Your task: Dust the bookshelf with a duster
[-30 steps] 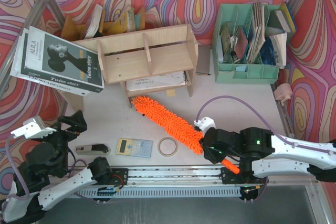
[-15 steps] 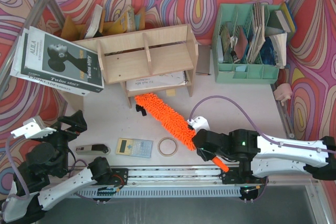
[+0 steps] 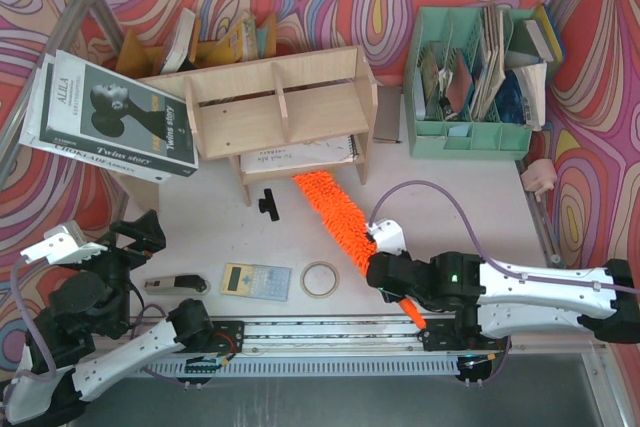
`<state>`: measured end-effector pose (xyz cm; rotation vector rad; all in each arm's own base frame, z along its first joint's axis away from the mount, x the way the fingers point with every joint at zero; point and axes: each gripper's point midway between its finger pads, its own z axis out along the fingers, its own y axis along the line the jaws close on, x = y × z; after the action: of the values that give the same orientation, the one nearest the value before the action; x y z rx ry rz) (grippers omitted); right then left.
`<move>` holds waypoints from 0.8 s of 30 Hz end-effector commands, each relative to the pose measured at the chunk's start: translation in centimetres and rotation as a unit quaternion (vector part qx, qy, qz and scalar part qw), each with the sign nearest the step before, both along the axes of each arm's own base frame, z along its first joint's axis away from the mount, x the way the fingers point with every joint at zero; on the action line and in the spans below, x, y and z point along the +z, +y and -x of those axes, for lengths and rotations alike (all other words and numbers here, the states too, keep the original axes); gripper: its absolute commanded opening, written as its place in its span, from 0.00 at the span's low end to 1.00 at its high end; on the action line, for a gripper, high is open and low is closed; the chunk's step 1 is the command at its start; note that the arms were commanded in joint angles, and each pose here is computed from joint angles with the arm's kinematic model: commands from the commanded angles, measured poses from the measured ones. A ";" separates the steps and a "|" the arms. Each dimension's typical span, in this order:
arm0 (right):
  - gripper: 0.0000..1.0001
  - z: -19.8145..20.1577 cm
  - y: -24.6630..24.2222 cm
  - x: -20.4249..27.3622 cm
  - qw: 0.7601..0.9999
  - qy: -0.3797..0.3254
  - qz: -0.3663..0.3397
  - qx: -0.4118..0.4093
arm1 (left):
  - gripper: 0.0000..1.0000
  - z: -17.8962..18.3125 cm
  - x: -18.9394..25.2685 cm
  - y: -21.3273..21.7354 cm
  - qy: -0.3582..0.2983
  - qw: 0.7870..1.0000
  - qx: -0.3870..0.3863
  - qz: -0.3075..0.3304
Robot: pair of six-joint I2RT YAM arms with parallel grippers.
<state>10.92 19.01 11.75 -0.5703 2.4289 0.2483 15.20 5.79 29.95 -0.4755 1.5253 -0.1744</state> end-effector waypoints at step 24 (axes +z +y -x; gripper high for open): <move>0.00 -1.8 2.4 0.0 0.996 -0.036 -0.067 -0.053 | 0.98 0.1 -0.2 0.2 -0.002 1.000 0.000 0.001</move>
<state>11.63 22.84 10.65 -0.5167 2.3934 0.3672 15.20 5.79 29.95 -0.4755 1.5253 -0.1744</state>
